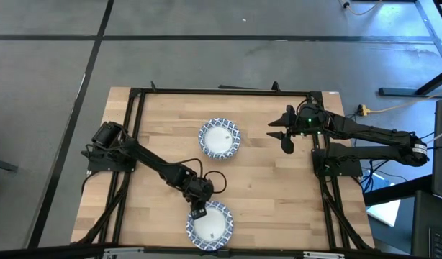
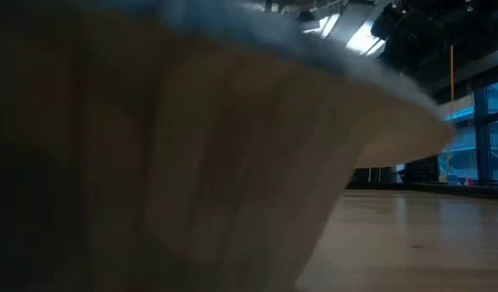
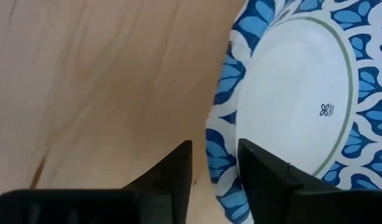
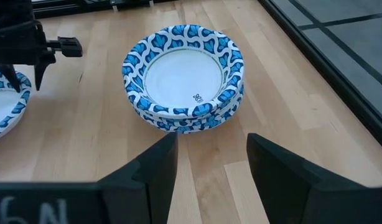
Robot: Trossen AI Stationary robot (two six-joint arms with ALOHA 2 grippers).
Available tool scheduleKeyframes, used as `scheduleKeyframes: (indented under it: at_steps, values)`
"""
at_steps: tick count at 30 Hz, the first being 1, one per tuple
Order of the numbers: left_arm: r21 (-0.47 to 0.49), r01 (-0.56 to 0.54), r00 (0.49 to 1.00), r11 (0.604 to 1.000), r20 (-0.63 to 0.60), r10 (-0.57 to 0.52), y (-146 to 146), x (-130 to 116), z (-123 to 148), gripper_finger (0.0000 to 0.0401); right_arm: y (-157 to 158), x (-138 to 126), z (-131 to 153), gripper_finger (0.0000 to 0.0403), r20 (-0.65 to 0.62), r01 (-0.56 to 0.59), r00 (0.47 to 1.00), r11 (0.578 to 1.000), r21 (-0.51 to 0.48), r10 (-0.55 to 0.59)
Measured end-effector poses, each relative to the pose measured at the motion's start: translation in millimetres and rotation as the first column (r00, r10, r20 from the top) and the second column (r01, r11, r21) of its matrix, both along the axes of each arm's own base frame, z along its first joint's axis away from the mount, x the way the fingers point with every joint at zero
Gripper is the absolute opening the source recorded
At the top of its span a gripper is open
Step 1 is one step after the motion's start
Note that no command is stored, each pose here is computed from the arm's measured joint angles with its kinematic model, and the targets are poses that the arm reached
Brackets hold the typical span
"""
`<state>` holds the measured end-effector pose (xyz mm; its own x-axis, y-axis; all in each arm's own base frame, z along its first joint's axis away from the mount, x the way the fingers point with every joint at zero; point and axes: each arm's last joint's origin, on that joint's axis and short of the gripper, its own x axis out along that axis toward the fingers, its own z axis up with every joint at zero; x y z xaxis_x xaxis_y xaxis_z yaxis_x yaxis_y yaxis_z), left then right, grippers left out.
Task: Nest bowls inside each other
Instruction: Stack the blue patterned bowl on the stacked blue patterned bowls
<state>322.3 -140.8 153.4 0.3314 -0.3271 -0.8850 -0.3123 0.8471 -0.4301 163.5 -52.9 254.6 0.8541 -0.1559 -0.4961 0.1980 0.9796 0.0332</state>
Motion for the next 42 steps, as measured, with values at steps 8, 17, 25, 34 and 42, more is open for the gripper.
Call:
scheduleKeyframes:
  at_steps: [8,17,25,34,42]
  values:
    - [-0.001,0.001,1.000,1.000,0.000,-0.001,0.0,0.0,0.0,0.0061,0.0,0.0,0.0,0.0193,0.001,0.002,1.000,1.000,0.004,-0.002]
    - [-0.008,0.017,1.000,1.000,0.006,-0.017,4.9,2.3,0.7,0.0005,0.0,0.0,0.1,0.0193,0.001,0.003,1.000,1.000,0.004,-0.003]
    - [-0.044,0.014,1.000,0.999,0.028,-0.013,33.8,9.2,11.8,0.0002,0.0,0.0,0.1,0.0193,0.002,0.003,1.000,1.000,0.005,-0.003]
    - [-0.051,-0.030,0.975,0.998,0.218,0.041,83.5,2.9,69.1,0.0001,0.0,-0.1,-0.2,0.0193,-0.002,0.004,1.000,1.000,0.005,-0.004]
    - [0.016,-0.411,0.852,0.912,0.362,0.378,176.6,-16.4,113.1,0.0000,-0.1,0.0,0.0,0.0193,0.000,0.004,1.000,1.000,0.003,-0.004]
